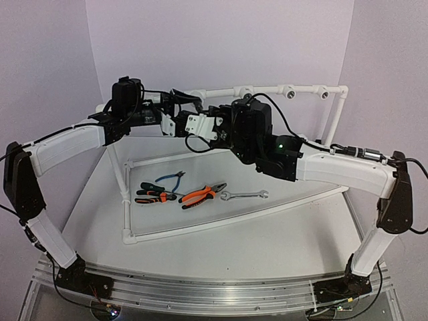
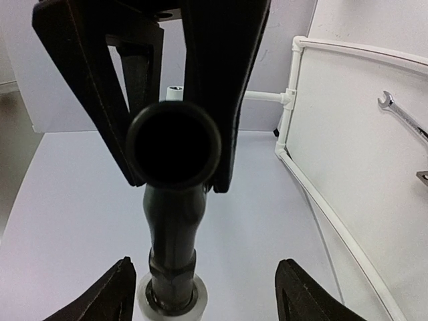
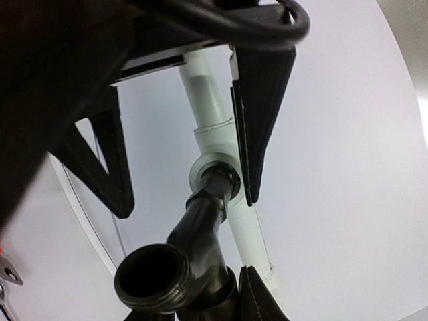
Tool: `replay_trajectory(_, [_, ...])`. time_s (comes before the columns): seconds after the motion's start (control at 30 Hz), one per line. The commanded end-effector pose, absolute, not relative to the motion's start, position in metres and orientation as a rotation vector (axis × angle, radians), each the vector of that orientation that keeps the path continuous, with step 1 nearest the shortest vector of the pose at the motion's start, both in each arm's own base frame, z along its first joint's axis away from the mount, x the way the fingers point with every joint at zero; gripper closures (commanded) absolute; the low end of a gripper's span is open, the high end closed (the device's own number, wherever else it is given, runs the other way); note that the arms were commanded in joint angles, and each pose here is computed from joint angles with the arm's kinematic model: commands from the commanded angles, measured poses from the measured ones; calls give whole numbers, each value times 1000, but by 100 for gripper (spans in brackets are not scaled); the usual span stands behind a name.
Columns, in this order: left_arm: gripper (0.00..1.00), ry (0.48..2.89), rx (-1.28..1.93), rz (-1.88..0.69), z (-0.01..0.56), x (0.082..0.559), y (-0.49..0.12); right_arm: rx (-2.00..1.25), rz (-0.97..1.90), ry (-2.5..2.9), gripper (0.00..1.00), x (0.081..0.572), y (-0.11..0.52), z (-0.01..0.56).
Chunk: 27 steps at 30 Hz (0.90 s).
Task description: Install the water faucets
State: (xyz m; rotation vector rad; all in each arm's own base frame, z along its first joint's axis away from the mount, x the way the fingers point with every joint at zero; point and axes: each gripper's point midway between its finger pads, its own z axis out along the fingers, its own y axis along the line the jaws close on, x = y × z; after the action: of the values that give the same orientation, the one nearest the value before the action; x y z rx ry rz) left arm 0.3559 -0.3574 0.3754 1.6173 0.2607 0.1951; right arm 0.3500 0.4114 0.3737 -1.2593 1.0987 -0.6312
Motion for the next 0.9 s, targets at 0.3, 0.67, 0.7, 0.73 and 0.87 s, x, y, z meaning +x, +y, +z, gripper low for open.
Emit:
replay_trajectory(0.3, [16,524,1539,144,419,316,-306,-591,-100,1532,100,363,384,361])
replay_trajectory(0.67, [16,702,1472,132,409,323,-288,1,577,1627,100,357,399,359])
replay_trajectory(0.7, [16,708,1469,133,408,323,-287,44,635,1620,100,357,402,362])
replay_trajectory(0.73, [15,713,1467,133,408,323,-286,75,682,1613,100,356,406,365])
replay_trajectory(0.87, [16,730,1460,122,405,322,-285,236,888,1586,100,354,415,377])
